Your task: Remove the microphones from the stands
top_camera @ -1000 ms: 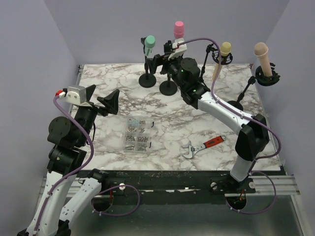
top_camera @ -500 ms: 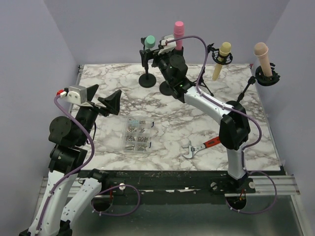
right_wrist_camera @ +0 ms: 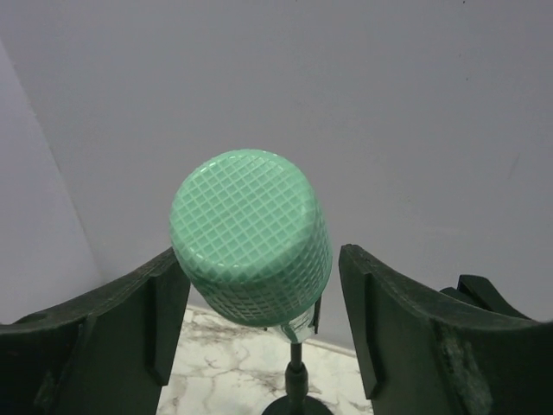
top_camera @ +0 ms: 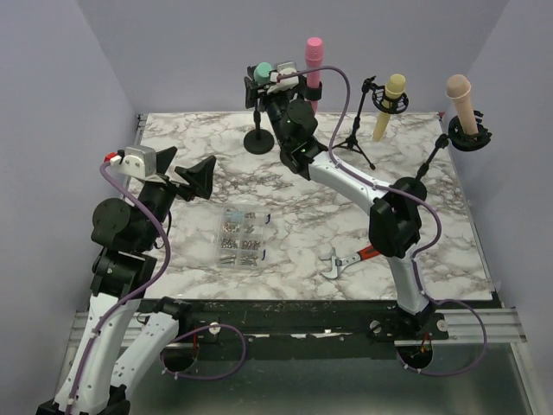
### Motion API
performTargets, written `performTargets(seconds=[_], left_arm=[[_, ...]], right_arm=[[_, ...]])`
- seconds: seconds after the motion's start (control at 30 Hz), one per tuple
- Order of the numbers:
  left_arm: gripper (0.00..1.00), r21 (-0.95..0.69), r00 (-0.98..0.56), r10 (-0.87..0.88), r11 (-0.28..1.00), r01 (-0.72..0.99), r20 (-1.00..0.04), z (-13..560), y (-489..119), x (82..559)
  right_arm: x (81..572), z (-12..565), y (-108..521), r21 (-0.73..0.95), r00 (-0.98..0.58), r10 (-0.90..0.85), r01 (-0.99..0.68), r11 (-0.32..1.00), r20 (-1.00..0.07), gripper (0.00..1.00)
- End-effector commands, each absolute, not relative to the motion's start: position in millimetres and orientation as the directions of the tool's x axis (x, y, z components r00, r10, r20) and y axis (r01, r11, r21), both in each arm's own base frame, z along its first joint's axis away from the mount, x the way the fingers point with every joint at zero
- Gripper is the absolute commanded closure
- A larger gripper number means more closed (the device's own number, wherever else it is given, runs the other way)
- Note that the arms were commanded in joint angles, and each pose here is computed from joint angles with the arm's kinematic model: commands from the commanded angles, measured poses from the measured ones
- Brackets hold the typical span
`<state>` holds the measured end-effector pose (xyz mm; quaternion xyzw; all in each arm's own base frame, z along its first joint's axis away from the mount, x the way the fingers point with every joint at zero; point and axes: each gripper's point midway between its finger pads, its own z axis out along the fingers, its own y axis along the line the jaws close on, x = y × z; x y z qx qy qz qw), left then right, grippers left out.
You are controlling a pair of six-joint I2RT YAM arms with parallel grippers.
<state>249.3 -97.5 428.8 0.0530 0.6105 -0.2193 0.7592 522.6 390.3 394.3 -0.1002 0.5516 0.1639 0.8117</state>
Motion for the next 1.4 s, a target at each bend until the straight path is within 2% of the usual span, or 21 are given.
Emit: performTargets(seconds=[0.0, 0.2, 0.37, 0.53, 0.73, 1.07, 1.37], left_arm=[[0.01, -0.182, 0.139, -0.260, 0.891, 0.415, -0.955, 423.7, -102.6, 257.1], [0.01, -0.192, 0.106, -0.250, 0.903, 0.385, -0.963, 413.8, -100.0, 270.3], [0.01, -0.204, 0.067, -0.245, 0.906, 0.370, -0.967, 408.4, -101.1, 279.9], [0.01, -0.233, 0.040, -0.265, 0.901, 0.365, -0.963, 414.3, -103.4, 288.3], [0.01, -0.271, 0.013, -0.300, 0.879, 0.392, -0.954, 434.5, -97.9, 303.8], [0.01, -0.242, 0.031, -0.275, 0.891, 0.384, -0.961, 445.6, -85.4, 319.2], [0.01, -0.163, 0.000, -0.188, 0.854, 0.494, -0.982, 442.8, -89.0, 328.4]], right_arm=[[528.1, 408.9, 388.7, 0.012, 0.406, 0.154, -0.331, 0.944, -0.901, 0.29], [521.2, 411.4, 391.9, 0.029, 0.405, 0.191, -0.373, 0.927, -0.894, 0.64], [508.6, 414.8, 396.9, 0.024, 0.395, 0.217, -0.440, 0.898, -0.893, 0.81], [486.9, 419.2, 416.7, 0.002, 0.332, 0.241, -0.583, 0.813, -0.912, 0.99], [448.0, 433.7, 433.4, 0.000, 0.261, 0.292, -0.744, 0.668, -0.920, 0.99], [410.8, 442.7, 451.2, 0.017, 0.160, 0.321, -0.874, 0.485, -0.934, 0.99], [403.4, 437.7, 459.5, 0.061, 0.044, 0.310, -0.946, 0.319, -0.950, 0.99]])
